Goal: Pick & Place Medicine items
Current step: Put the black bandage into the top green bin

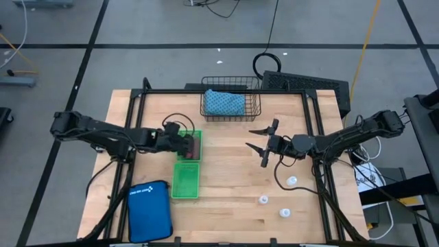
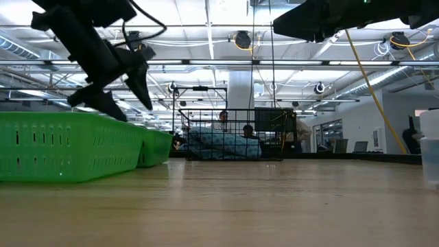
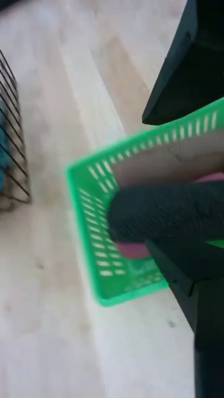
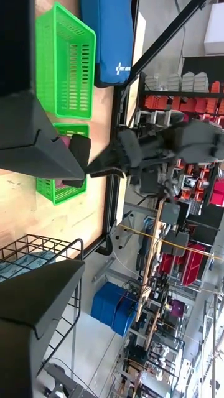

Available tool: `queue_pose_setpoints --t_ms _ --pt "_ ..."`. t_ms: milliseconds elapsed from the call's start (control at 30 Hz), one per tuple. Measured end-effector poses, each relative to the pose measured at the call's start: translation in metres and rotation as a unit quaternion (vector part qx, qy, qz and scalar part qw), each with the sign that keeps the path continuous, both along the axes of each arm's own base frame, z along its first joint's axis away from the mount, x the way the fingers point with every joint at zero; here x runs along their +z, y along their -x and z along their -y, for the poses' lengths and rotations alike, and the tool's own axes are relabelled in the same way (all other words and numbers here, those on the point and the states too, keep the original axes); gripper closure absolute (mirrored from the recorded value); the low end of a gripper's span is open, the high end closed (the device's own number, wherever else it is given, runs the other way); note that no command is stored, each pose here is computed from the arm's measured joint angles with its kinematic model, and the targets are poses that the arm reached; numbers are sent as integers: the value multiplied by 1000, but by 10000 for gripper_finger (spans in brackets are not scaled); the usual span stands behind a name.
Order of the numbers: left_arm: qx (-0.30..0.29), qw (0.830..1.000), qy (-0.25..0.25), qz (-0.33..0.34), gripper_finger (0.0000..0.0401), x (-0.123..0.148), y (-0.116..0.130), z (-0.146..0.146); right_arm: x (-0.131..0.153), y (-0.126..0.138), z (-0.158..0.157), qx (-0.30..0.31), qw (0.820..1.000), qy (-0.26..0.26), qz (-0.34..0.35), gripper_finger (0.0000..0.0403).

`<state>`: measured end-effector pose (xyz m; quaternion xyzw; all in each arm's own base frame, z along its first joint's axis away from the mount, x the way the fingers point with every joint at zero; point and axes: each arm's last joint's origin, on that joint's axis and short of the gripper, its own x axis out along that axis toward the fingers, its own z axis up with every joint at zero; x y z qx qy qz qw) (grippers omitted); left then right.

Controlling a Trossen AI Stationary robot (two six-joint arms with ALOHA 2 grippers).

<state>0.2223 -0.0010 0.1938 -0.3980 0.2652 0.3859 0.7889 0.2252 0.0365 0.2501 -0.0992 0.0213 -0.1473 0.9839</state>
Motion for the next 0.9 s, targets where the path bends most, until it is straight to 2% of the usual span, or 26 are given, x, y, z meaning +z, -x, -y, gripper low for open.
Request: queue_pose_setpoints --t_ms 233,367,400,500,567,667,800,900 --pt "-53 997 -42 29 88 23 12 -2 0 0 0 0 1000 0 0 193" --pt "-125 990 -61 11 95 26 14 0 0 0 0 0 1000 0 0 193" --pt "-151 987 -57 6 95 26 14 1 0 0 0 0 1000 0 0 193" --pt "-232 973 1 4 93 24 14 7 0 0 0 0 1000 0 0 193" --pt "-265 964 22 3 88 23 14 11 0 0 0 0 1000 0 0 193" --pt "-260 964 43 -33 82 17 19 16 0 0 0 0 1000 -1 0 193" --pt "-190 975 83 -75 81 10 29 19 0 0 0 0 1000 -1 0 193" --pt "-155 981 78 -82 86 9 31 20 0 0 0 0 1000 -1 0 193"
